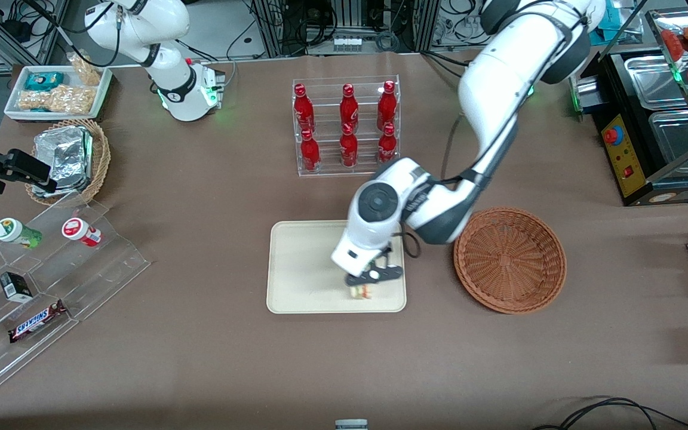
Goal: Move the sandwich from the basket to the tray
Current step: 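Lift the sandwich and carry it over the cream tray, then lower the sandwich onto the tray and open the left gripper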
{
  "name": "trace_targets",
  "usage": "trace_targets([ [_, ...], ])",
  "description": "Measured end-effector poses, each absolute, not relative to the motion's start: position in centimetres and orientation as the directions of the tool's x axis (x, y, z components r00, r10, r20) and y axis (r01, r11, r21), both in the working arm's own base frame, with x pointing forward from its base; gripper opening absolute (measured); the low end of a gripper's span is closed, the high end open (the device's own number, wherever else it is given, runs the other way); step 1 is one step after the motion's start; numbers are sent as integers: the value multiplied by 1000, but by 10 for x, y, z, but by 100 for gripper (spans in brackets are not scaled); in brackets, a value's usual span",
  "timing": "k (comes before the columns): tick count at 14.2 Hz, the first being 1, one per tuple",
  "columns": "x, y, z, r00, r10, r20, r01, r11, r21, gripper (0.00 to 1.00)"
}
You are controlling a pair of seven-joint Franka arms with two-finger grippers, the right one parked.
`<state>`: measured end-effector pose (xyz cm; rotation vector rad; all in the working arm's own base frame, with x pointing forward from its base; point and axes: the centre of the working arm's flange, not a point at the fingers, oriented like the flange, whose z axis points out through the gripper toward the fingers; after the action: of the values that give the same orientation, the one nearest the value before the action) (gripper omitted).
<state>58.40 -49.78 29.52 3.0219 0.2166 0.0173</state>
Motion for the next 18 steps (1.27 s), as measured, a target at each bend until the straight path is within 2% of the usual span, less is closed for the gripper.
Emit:
trace_targets([
  [4, 564, -533, 267, 995, 101, 24, 96, -982, 165, 13],
  [8, 566, -534, 238, 994, 109, 22, 103, -978, 183, 13],
  [13, 568, -534, 238, 987, 163, 14, 157, -970, 186, 13],
  [15, 568, -534, 238, 981, 193, 8, 188, -964, 187, 28],
  [18, 568, -535, 240, 971, 240, 1, 235, -953, 190, 57],
])
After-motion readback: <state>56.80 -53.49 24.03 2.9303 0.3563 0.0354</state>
